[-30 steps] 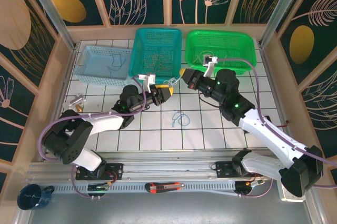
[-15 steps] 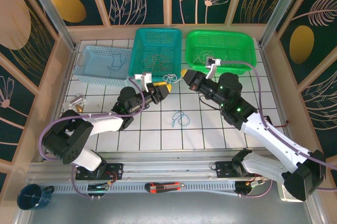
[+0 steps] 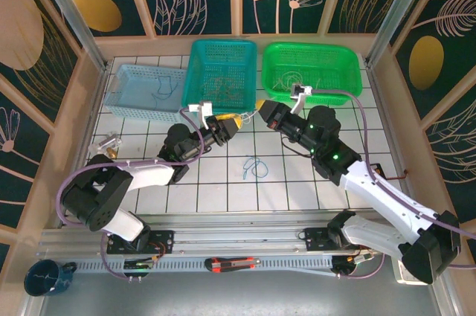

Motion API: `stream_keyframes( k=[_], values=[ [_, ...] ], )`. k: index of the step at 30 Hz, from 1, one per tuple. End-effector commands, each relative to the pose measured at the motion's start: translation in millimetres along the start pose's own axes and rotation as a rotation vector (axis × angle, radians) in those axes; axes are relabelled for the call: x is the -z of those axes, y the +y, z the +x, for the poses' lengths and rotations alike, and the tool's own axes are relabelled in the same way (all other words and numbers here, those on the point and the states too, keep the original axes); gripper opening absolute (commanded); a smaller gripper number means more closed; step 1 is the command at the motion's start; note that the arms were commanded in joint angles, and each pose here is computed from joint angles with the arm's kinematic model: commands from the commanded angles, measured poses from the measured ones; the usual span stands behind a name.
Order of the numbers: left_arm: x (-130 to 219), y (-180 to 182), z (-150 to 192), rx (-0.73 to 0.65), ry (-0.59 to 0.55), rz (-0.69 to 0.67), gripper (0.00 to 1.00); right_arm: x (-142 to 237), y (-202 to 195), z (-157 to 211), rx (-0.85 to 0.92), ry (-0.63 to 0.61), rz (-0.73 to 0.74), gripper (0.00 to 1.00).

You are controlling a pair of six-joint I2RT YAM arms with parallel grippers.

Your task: Untangle the cables

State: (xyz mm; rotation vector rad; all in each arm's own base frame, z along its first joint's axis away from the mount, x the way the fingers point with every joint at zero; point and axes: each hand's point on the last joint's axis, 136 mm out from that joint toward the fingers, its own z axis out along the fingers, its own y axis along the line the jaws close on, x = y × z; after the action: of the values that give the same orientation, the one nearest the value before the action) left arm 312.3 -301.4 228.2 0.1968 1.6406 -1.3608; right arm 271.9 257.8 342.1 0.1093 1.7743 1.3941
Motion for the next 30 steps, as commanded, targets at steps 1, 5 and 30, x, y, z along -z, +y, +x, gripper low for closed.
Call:
stream_keyframes(
  k=[1,5,30],
  values=[
    [2,-6,2,-0.005,0.0,0.044,0.52,6,17,-11,0.003,-0.052,-0.053,0.0],
    [0,-6,8,0.003,0.028,0.057,0.57,6,18,-11,0.005,-0.052,-0.056,0.0],
    [0,-7,33,-0.002,0.12,0.072,0.0,1,21,-36,0.078,-0.134,-0.005,0.0]
  ],
)
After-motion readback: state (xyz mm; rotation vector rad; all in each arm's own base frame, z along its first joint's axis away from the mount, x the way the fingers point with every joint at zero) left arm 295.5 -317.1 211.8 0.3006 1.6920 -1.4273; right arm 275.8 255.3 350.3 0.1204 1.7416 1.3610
